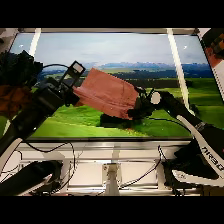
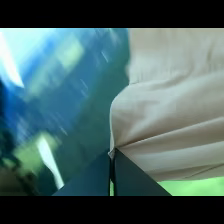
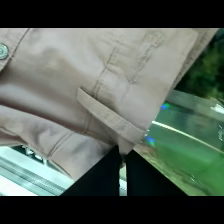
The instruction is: Fold the clothes and pants, and hang the long-sleeved shirts on hangers.
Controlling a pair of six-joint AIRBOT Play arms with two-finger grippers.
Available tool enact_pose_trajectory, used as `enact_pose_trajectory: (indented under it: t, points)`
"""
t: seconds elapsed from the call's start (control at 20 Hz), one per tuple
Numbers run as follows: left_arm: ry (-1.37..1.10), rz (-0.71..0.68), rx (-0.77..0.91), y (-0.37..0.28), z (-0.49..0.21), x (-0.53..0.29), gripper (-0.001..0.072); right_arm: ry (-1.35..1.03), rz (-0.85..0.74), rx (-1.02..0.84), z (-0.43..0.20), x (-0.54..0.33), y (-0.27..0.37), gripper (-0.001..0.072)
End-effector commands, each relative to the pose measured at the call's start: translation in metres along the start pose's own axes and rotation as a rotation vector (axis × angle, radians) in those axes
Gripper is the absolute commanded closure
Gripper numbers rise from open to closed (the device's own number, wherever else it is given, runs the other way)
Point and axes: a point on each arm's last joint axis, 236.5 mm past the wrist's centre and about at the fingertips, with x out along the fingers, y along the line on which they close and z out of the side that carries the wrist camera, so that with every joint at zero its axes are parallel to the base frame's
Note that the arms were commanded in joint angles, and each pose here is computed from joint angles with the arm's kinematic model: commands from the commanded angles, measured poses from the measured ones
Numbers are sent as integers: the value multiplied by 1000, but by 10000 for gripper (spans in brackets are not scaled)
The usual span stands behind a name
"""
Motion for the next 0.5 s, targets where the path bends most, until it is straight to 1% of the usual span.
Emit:
enact_pose_trajectory:
  t: [0.0, 0.1, 0.25, 0.35, 0.45]
  points:
    - [-99, 90, 27, 30, 32, -19, 696, -65, 33, -2, 11, -11, 11, 701]
    - [-71, 52, 7, 20, 26, -19, 696, -105, 40, -19, 14, -26, 17, 700]
    - [129, -109, -80, -19, -20, -21, 696, -136, 43, -42, 13, -43, 22, 701]
    - [295, -193, -103, -41, -57, -32, 696, -108, 39, -50, 5, -46, 22, 700]
    - [398, -269, -118, -59, -77, -44, 696, -57, 20, -59, -7, -45, 17, 700]
